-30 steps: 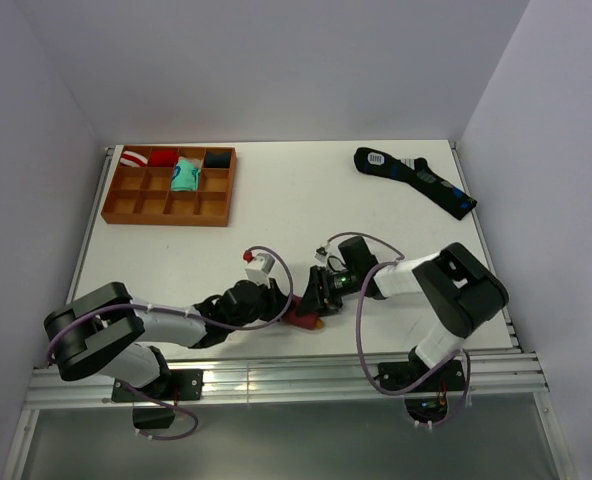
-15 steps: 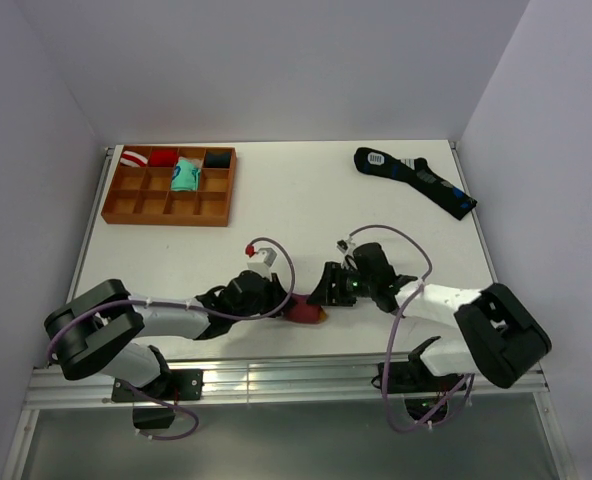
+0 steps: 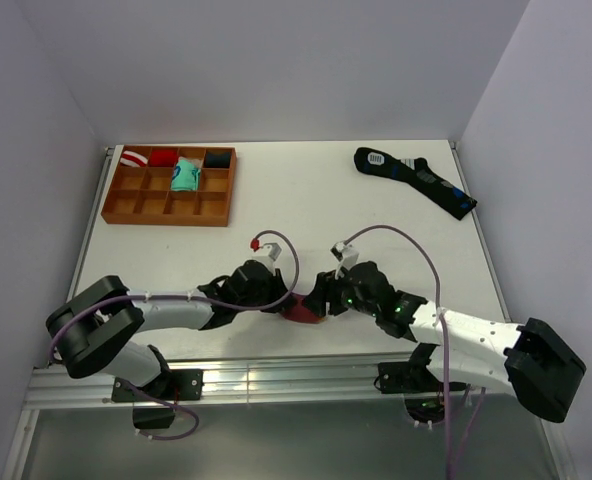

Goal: Roll the socks
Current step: Roll the sock at the center of the board.

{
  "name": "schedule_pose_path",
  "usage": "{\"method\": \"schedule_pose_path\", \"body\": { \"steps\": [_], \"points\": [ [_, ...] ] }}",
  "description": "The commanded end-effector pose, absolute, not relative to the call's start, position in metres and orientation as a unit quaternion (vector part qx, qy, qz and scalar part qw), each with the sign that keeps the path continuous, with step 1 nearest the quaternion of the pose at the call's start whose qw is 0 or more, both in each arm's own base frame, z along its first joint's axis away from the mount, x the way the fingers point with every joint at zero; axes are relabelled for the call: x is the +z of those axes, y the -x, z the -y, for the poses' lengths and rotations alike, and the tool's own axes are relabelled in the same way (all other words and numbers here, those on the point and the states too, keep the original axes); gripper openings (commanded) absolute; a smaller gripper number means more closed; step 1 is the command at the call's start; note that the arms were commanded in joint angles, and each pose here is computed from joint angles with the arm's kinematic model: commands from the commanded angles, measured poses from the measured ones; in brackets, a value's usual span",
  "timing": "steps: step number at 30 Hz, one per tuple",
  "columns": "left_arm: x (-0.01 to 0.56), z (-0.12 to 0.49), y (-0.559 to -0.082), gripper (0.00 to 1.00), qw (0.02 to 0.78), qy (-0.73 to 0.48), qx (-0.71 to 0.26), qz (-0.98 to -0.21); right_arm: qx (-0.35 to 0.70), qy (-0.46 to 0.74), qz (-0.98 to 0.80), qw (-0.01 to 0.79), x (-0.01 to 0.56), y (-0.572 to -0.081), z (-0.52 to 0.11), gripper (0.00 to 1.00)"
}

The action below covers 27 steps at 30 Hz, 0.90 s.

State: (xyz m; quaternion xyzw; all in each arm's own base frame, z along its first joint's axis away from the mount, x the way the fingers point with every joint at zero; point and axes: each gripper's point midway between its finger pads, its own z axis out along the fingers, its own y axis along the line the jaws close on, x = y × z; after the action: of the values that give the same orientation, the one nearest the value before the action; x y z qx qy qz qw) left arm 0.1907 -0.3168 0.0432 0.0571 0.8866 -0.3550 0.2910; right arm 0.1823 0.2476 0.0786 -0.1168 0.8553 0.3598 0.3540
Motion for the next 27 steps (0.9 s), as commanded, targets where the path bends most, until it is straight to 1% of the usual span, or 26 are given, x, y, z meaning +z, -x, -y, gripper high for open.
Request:
{"method": "schedule_pose_path", "body": {
  "steps": [1,4,9,13,27],
  "points": [
    [0.003,0.290,-0.171,0.00,0.230,-0.092,-0.284,-0.926,0.314,0.146,-0.845,0.408,0.091,-0.189,-0.251,0.65],
    [0.001,0.292,-0.168,0.00,0.214,-0.095,-0.295,-0.926,0.312,0.161,-0.838,0.418,0.089,-0.180,-0.254,0.67],
    [0.001,0.292,-0.168,0.00,0.201,-0.096,-0.300,-0.927,0.290,0.174,-0.837,0.430,0.085,-0.176,-0.254,0.68],
    [0.001,0.291,-0.170,0.00,0.189,-0.095,-0.307,-0.928,0.252,0.184,-0.844,0.436,0.078,-0.178,-0.257,0.69],
    [0.004,0.291,-0.175,0.00,0.152,-0.087,-0.329,-0.928,0.181,0.247,-0.855,0.419,0.054,-0.153,-0.279,0.70]
  ]
}}
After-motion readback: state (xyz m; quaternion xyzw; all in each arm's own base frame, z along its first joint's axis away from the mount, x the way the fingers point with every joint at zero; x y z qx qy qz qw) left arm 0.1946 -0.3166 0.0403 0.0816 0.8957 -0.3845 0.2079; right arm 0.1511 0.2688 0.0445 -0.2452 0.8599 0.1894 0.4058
